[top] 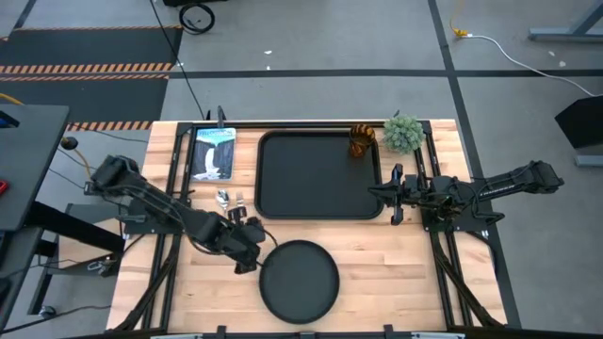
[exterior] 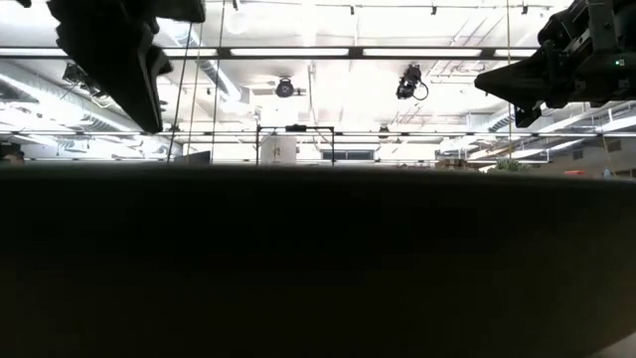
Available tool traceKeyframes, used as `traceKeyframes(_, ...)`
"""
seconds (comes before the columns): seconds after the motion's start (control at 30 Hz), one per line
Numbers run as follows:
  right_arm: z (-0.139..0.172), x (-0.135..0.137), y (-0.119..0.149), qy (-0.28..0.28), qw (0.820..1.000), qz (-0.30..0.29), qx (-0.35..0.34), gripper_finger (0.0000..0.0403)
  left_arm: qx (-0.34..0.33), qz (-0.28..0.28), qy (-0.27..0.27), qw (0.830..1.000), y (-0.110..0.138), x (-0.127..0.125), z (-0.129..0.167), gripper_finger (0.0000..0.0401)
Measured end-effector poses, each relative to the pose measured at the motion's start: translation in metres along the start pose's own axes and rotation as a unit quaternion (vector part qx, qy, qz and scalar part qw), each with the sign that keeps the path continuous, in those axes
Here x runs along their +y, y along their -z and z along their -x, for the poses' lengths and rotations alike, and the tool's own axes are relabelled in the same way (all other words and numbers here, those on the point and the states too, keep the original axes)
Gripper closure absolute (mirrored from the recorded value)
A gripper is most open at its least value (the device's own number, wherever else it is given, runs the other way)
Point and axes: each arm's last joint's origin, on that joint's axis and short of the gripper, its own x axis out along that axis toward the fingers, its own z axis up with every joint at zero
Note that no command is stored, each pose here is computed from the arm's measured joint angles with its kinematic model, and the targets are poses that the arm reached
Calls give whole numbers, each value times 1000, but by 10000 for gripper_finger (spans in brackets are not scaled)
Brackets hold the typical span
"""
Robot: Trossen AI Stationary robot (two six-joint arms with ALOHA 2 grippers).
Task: Pick and place plate/cup/fork/spoon on tray
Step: Put the black plate on the black serving tray
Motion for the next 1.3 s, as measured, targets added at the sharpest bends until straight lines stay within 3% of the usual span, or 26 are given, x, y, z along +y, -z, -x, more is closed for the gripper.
traceKeyframes(0.2, 0, 0, 0, 0, 1000, 0, 0, 369, -11, 125, 56, 990, 0, -1, -21, 346)
traceKeyframes(0.47, 0, 0, 0, 0, 1000, 0, 0, 369, 23, 175, 85, 981, -4, -9, -42, 246)
traceKeyframes(0.67, 0, 0, 0, 0, 1000, 0, 0, 369, 49, 192, 87, 976, -4, -7, -53, 210)
traceKeyframes(1.3, 0, 0, 0, 0, 1000, 0, 0, 369, 63, 184, 69, 978, -1, -12, -79, 213)
